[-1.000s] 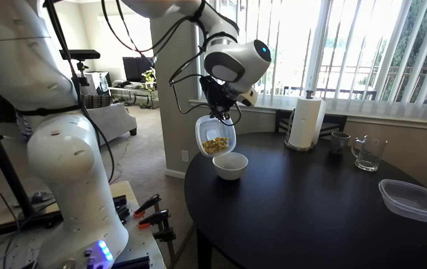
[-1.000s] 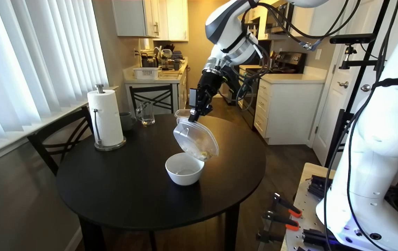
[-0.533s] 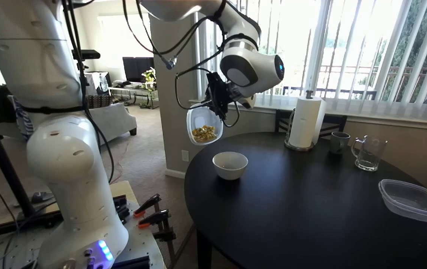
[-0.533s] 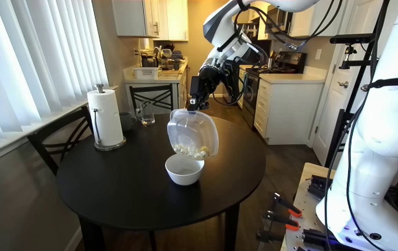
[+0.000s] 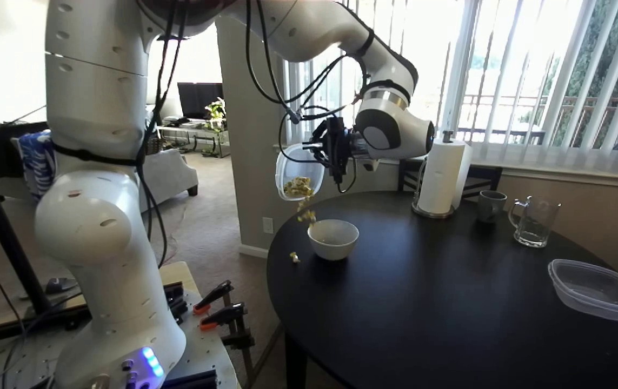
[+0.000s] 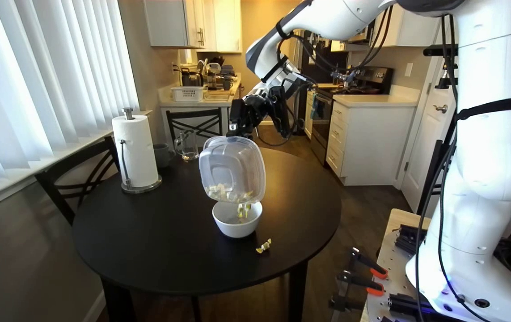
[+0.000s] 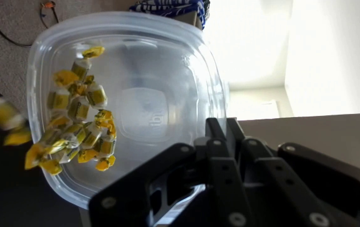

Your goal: Pick up the clear lunch box containing a yellow substance and pour the yellow substance into the white bowl

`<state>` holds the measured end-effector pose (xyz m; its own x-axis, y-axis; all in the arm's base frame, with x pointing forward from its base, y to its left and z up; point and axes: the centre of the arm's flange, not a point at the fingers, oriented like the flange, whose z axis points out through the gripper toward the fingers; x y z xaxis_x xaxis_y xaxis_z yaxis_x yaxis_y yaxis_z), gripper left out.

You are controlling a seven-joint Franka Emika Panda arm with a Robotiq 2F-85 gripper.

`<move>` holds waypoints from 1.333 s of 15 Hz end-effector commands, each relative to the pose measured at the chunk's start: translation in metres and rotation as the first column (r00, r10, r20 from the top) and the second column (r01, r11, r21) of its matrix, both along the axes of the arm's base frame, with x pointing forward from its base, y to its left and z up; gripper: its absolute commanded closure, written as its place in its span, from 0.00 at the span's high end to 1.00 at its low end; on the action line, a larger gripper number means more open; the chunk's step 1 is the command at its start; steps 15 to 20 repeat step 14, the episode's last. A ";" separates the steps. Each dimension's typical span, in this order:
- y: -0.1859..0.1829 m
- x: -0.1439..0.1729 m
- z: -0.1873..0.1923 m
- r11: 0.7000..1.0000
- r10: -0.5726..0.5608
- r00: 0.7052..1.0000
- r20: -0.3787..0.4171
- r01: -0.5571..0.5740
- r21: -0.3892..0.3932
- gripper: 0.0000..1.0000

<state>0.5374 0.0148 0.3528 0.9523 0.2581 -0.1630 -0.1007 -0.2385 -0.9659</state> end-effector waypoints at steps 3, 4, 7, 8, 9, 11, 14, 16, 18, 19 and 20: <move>-0.037 0.038 -0.022 0.991 -0.033 0.998 -0.060 0.040 0.127 0.02; -0.044 0.039 -0.026 0.988 -0.040 0.997 -0.068 0.050 0.144 0.02; -0.061 0.043 -0.034 0.980 -0.056 0.995 -0.084 0.071 0.184 0.02; -0.065 0.043 -0.035 0.977 -0.055 0.994 -0.089 0.072 0.201 0.02; -0.069 0.044 -0.038 0.974 -0.053 0.994 -0.094 0.073 0.216 0.02; -0.073 0.045 -0.041 0.966 -0.021 0.994 -0.109 0.048 0.253 0.02; -0.075 0.045 -0.047 0.969 0.000 0.991 -0.134 0.033 0.245 0.02; -0.075 0.045 -0.047 0.969 0.000 0.991 -0.134 0.033 0.245 0.02; -0.075 0.045 -0.047 0.969 0.000 0.991 -0.134 0.033 0.245 0.02; -0.075 0.045 -0.047 0.969 0.000 0.991 -0.134 0.033 0.245 0.02; -0.075 0.045 -0.047 0.969 0.000 0.991 -0.134 0.033 0.245 0.02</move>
